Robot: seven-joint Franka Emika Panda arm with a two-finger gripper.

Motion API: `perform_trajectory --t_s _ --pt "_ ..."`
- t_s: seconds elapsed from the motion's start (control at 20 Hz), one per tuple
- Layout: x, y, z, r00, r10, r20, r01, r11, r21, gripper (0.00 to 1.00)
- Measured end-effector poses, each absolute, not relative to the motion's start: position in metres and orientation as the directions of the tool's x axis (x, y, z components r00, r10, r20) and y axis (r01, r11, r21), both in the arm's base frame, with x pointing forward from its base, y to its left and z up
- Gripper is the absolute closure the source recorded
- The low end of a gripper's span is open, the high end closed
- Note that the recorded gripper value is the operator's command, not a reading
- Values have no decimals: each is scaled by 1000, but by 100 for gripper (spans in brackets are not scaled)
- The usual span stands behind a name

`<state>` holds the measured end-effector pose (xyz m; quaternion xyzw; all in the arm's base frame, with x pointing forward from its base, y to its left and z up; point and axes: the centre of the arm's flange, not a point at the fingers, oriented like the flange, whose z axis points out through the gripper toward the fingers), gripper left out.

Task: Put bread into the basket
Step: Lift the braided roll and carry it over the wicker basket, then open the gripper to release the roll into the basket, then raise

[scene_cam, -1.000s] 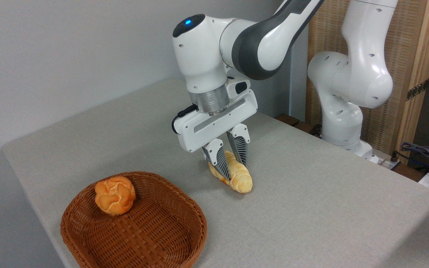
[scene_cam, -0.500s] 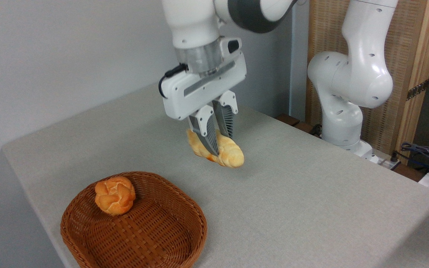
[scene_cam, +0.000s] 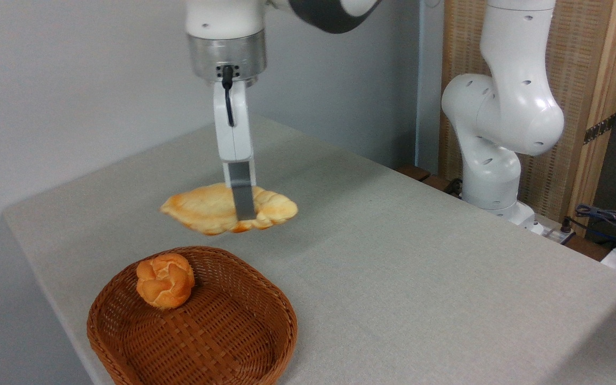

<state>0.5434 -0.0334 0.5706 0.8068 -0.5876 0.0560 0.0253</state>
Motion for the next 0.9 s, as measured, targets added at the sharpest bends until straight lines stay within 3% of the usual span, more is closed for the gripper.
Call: perform_trajectory --t_s 0.1,0.2,0.25,0.35,0.45,0.65,0.9 --pt "561 -28 565 459 -880 122 -886 -463 -8 40" --pt "577 -21 559 585 -799 141 -805 -593 -23 38" --pt "584 -19 556 643 -750 155 -756 -654 -30 28" --pt "594 -16 545 732 -662 164 -668 -744 -24 18" --pt "602 -18 532 781 -602 163 -608 -793 -15 0" --pt "609 -24 526 829 -531 175 -538 -843 -9 0" --pt "613 -25 544 828 -522 205 -529 -848 -24 0"
